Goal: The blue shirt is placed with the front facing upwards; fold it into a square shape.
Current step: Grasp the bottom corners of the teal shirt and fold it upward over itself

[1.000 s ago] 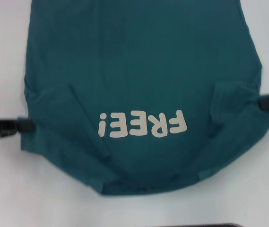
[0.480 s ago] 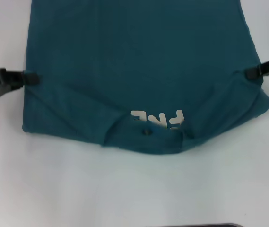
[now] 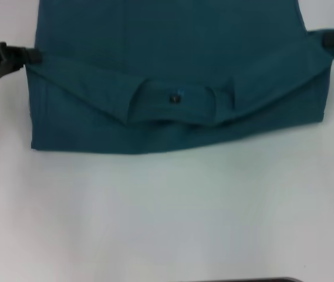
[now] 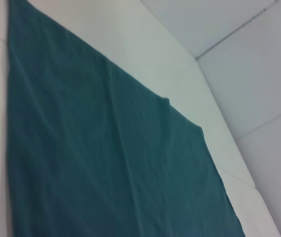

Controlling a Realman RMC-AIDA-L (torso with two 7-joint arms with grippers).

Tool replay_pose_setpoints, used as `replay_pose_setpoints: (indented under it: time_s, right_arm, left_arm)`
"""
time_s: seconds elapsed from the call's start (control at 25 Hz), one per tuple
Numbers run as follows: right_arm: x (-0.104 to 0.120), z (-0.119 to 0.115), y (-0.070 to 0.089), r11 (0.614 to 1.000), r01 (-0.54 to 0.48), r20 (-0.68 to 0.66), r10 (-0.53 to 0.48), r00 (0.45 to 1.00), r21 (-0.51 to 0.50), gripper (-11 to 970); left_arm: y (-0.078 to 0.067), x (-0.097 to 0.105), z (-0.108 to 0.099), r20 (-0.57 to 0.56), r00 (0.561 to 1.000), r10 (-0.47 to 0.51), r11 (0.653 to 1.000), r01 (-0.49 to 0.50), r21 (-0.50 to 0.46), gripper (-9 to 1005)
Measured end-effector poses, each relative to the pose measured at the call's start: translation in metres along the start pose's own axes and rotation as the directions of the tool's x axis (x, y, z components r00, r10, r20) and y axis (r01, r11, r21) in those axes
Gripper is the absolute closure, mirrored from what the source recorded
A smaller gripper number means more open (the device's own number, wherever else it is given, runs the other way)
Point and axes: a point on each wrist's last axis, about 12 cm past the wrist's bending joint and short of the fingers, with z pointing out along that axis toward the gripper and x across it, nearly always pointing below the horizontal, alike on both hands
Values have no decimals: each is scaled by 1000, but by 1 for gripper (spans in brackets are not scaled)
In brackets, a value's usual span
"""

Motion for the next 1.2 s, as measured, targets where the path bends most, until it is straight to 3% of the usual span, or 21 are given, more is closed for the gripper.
replay_pose_setpoints:
  time_s: [0.28, 0.64, 0.96, 1.2]
  right_arm:
    - [-10, 2, -5, 998, -8, 71, 4, 997, 56, 893]
    - [-15, 8, -12, 991, -36, 137, 19, 990, 128, 888]
    - [-30, 29, 3, 992, 33, 145, -51, 988, 123, 884]
    - [-40, 33, 4, 985, 50, 177, -80, 981, 168, 881]
  left_arm:
    - [-4, -17, 14, 40, 999, 33, 999, -32, -40, 958]
    - [-11, -36, 33, 45, 987, 152, 981, -145, -130, 958]
    - [-27, -50, 54, 39, 973, 229, 963, -220, -155, 958]
    - [-36, -60, 68, 47, 960, 277, 947, -264, -182, 958]
